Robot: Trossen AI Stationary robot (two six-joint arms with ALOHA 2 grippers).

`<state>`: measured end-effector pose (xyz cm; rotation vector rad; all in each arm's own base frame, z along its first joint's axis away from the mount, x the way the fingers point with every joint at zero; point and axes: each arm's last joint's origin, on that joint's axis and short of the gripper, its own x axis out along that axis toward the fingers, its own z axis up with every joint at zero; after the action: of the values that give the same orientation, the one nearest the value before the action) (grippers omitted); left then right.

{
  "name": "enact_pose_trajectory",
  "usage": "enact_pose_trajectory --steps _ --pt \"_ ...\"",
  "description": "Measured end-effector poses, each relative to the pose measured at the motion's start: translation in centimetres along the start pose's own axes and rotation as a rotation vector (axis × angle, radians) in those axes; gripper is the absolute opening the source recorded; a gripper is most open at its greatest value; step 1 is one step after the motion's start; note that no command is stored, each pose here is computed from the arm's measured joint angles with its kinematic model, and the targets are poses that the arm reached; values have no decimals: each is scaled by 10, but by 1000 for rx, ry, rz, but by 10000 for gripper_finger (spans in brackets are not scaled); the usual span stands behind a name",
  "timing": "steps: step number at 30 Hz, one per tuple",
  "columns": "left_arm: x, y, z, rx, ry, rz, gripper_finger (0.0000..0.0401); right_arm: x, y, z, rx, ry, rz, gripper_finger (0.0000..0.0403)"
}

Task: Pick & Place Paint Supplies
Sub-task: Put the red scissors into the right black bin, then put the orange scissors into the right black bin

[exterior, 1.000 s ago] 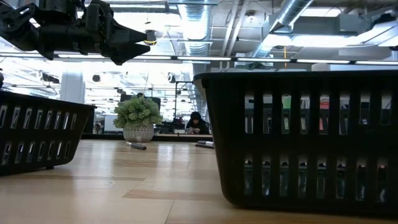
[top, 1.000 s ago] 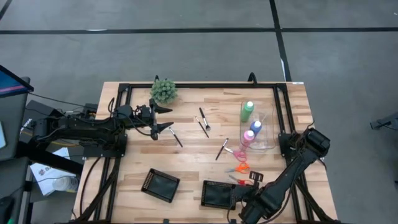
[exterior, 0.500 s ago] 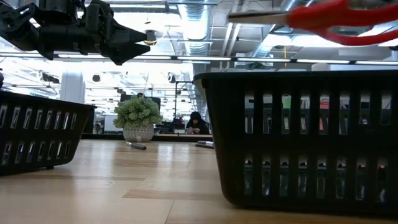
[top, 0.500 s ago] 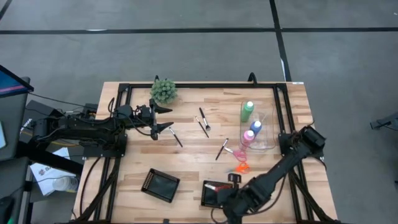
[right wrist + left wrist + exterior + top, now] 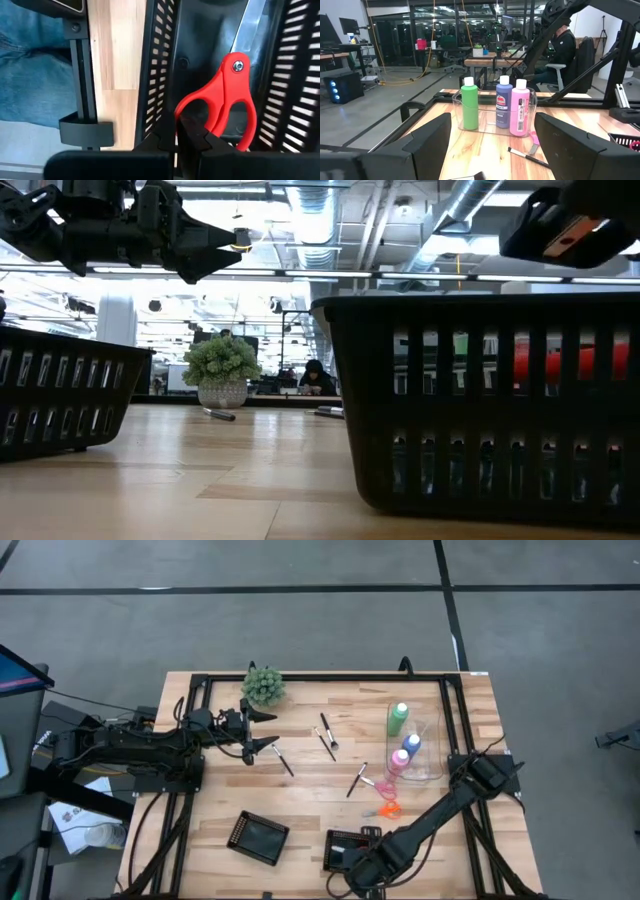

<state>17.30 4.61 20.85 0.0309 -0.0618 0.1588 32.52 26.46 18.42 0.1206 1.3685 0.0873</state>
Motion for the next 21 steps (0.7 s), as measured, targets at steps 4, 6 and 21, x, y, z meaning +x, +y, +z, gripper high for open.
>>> enact_pose_trajectory --steps 4,6,21 --pt "0 0 0 0 0 0 280 1 -2 2 9 -6 -8 9" --pt "0 0 0 0 1 0 280 -2 -1 3 16 -29 1 18" --pt "0 0 0 -1 4 0 280 -11 -6 4 65 -82 -80 129"
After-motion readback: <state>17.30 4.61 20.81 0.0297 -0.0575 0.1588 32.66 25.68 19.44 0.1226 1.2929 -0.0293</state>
